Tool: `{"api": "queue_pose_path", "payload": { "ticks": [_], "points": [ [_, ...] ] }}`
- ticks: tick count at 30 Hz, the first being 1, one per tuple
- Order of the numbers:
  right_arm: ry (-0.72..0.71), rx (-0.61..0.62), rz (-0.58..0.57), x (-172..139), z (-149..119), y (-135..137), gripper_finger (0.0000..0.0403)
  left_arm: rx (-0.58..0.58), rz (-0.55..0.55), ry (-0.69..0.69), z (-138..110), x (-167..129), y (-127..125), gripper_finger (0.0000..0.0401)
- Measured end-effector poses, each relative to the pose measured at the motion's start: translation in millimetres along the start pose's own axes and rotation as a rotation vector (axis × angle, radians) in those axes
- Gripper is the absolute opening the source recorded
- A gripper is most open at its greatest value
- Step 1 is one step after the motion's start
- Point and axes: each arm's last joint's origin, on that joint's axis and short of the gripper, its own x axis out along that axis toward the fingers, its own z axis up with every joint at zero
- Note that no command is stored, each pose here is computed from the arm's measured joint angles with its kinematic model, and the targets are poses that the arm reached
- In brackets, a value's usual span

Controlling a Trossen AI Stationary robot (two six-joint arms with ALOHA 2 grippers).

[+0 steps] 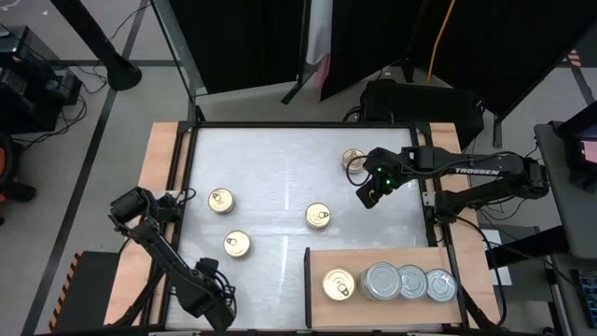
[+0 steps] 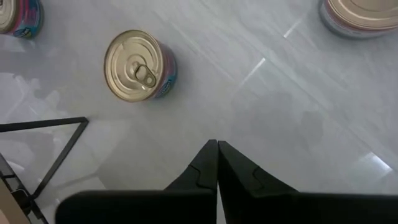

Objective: Stack canned seafood by type on shelf
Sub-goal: Stack the green tuna can on top of the other green tuna can on the shelf

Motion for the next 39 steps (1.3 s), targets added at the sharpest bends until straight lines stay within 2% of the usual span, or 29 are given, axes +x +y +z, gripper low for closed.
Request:
{"api": "queue_pose_path", "payload": {
  "ticks": [14, 19, 22, 27, 39],
  "points": [
    [0.000, -0.016, -0.001, 0.0, 0.0, -0.1, 0.0000, 0.036, -0.044, -0.004, 2.5, 11.2, -2.8, 0.0008],
    [0.000, -0.016, -0.001, 0.0, 0.0, -0.1, 0.0000, 0.028, -0.018, -0.072, 4.6, 1.3, 1.9, 0.0003],
    [0.000, -0.021, 0.000, 0.0, 0.0, 0.0, 0.0000, 0.041, -0.035, -0.073, 3.1, -8.8, 3.0, 0.0003],
    [-0.001, -0.032, 0.000, 0.0, 0.1, 0.0, 0.0000, 0.063, -0.071, -0.096, 2.0, -9.1, 1.4, 0.0002],
    [-0.002, -0.036, 0.000, 0.0, 0.1, 0.1, 0.0000, 0.133, -0.034, -0.117, 7.7, 5.3, 3.1, 0.0001]
  ]
}}
